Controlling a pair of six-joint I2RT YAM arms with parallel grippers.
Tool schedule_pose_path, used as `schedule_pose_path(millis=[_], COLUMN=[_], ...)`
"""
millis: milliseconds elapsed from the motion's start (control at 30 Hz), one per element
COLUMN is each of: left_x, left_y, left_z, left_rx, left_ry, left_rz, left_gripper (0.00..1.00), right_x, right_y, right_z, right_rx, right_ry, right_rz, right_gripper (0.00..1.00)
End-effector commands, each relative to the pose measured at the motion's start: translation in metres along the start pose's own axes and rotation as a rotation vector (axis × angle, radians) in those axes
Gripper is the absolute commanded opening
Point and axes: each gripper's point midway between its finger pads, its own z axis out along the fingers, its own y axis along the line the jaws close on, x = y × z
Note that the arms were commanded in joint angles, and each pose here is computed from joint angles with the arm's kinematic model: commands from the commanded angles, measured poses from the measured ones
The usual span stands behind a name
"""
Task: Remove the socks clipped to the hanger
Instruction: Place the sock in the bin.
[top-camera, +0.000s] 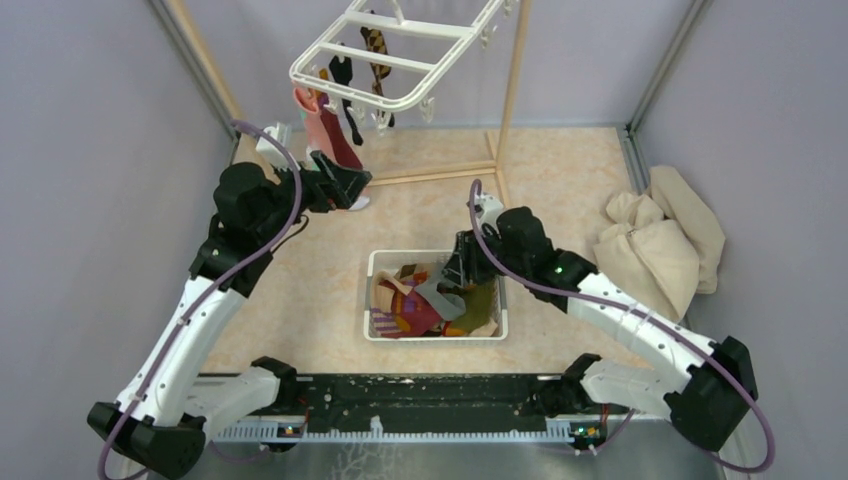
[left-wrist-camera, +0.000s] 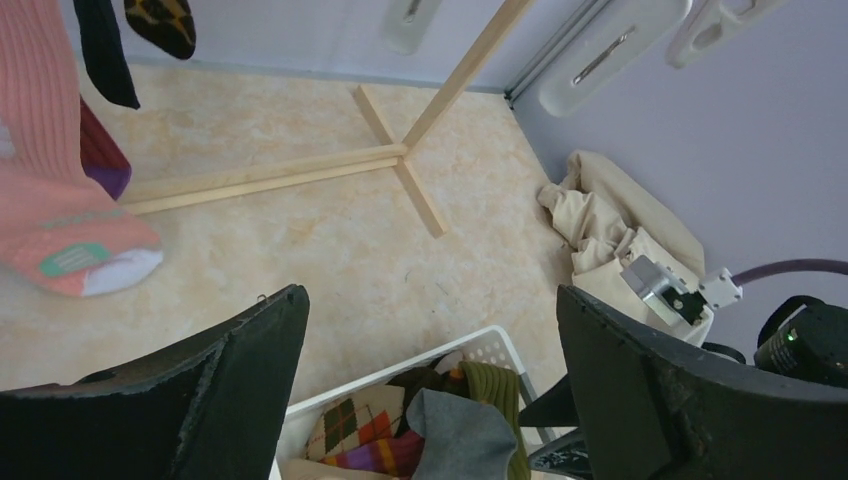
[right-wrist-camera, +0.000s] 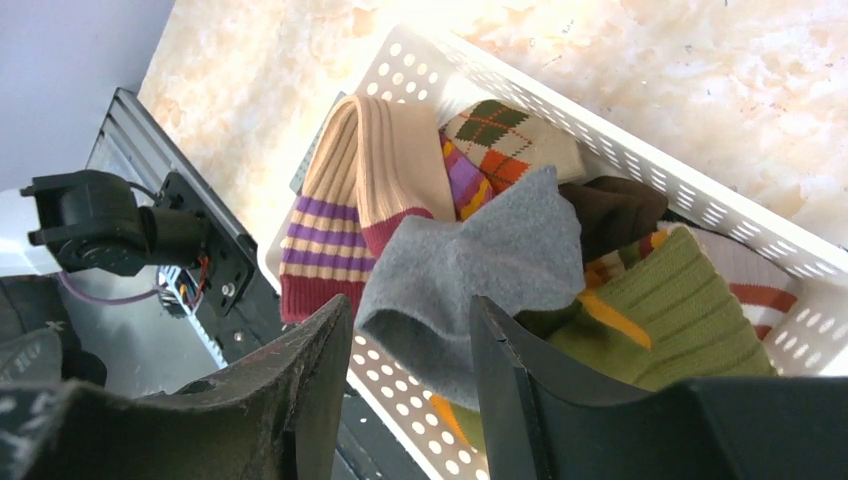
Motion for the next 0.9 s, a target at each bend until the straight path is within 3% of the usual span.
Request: schedule_pose_path(millis=[0,233,600,767,867], left_x=[0.012,0.027,0.037,0.036,0.032], left_y=[0.008,0.016,0.018,0.021,0.024], left_z=[-0.013,-0.02,-0.025,-0.03,-0.034], left_rx=[-0.028,-0.052,-0.05,-0.069,-0.088], left_ry=[0.029,0.063,0.083,0.078,0.064], left_rz=[0.018,0.021,0.015,0.027,0.04], left_gripper=[0.99,0.99,0.99,0.99,0.99], right_x=[-0.031,0.023,0.117,0.127,0.101], right_y=[0.021,0.01,-0.058,-0.06,-0.037], right_z=[0.011,0.049,0.108,0.121,0.109], right_rx=[-0.043,0.067,0.352,0.353,0.293], right_ry=[-0.076,0.089,0.231,0.255,0.178], right_rz=[-0.041,-0.105,-0.125,-0.131,-0.155], right_gripper=[0.47,0.46,0.47,0.51,0.63])
